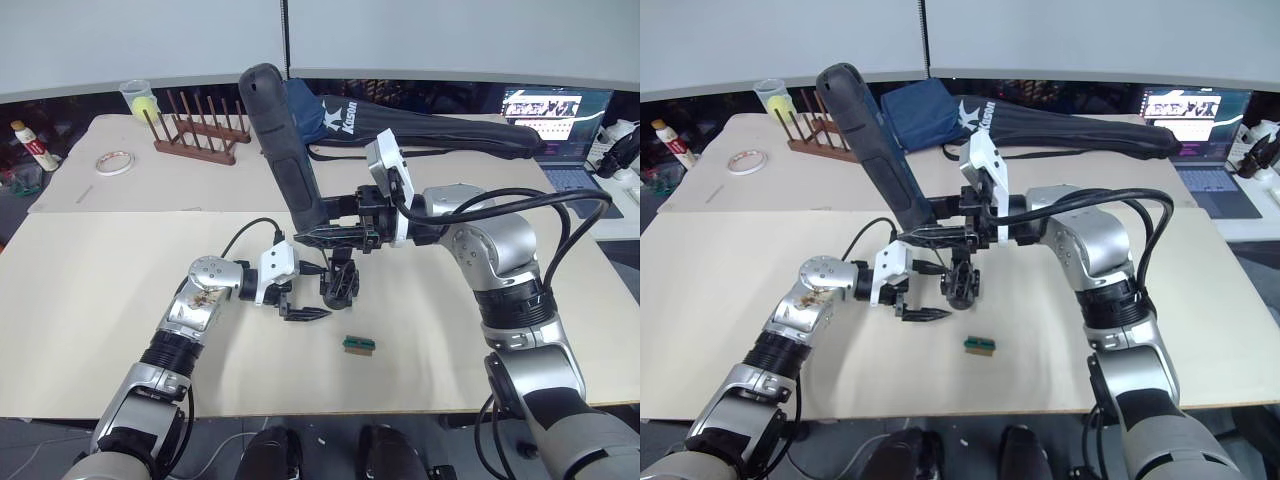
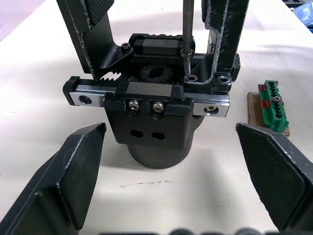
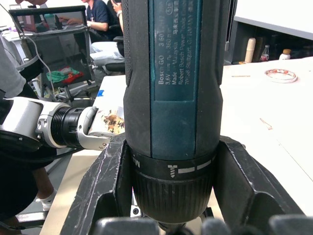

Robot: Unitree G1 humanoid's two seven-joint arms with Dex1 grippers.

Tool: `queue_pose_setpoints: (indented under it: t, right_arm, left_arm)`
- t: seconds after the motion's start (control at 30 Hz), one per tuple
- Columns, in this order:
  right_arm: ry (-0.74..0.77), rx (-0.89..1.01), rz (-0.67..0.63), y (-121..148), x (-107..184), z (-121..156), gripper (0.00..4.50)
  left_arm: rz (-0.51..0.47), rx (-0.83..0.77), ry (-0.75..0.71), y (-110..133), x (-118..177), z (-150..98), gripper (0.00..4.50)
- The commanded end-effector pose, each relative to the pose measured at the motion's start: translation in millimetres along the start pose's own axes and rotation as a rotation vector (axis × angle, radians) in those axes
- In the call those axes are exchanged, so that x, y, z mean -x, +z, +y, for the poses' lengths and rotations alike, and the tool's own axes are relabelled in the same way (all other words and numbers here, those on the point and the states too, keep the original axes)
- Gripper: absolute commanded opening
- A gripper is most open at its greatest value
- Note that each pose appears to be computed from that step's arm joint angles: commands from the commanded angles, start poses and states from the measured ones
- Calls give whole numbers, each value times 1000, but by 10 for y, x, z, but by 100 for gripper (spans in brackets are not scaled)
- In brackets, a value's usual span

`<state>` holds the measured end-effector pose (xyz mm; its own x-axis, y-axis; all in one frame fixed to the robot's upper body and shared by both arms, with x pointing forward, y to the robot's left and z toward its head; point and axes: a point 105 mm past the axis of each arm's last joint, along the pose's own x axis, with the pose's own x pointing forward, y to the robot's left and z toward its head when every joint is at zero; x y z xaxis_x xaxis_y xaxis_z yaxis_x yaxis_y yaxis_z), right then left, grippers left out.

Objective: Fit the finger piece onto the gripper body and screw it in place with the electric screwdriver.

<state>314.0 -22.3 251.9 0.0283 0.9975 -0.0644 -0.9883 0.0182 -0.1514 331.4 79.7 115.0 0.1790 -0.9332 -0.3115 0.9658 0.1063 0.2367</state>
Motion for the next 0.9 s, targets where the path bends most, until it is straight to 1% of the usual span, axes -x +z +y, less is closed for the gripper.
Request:
queue_pose_setpoints:
  t: [0.03, 0.53, 0.9]
  right_arm:
    - [26, 73, -64, 241, 32, 85, 190]
    - [15, 78, -60, 159, 7, 72, 190]
    - [20, 89, -74, 210, -26, 63, 190]
  left_arm:
    - [-24, -34, 5, 101, 24, 24, 450]
    - [-29, -39, -1, 120, 20, 9, 450]
    - [-28, -38, 0, 115, 25, 2, 450]
